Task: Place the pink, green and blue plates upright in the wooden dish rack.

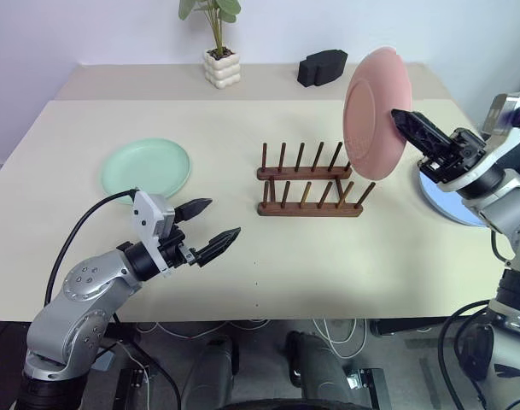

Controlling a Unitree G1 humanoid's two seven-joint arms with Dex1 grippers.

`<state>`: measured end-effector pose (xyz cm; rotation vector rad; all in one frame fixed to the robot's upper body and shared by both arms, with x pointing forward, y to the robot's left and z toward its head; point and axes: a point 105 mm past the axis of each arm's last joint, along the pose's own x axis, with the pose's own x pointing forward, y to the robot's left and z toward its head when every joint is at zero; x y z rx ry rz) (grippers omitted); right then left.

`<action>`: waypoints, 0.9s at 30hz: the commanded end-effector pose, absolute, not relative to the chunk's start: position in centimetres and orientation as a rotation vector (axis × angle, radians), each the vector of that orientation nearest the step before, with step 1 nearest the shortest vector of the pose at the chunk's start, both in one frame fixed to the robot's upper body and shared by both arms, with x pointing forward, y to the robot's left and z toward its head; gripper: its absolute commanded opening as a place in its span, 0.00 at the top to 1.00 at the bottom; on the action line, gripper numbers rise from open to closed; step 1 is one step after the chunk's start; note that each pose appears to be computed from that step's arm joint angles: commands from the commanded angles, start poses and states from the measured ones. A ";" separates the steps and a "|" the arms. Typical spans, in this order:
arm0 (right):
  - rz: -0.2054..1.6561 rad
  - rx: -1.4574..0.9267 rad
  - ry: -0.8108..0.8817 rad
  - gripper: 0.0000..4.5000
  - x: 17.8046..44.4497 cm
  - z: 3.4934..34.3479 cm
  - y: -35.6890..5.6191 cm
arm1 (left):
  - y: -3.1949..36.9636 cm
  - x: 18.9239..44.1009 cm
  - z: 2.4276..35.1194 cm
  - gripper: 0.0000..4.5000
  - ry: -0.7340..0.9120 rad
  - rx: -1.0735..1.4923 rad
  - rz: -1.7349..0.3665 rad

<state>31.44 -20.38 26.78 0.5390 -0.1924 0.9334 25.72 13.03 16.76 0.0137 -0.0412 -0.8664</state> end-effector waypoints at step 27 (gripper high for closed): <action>0.857 0.691 -0.203 0.68 32.0 24.6 -21.1 | 13.1 25.6 17.2 0.00 -0.076 0.039 -0.854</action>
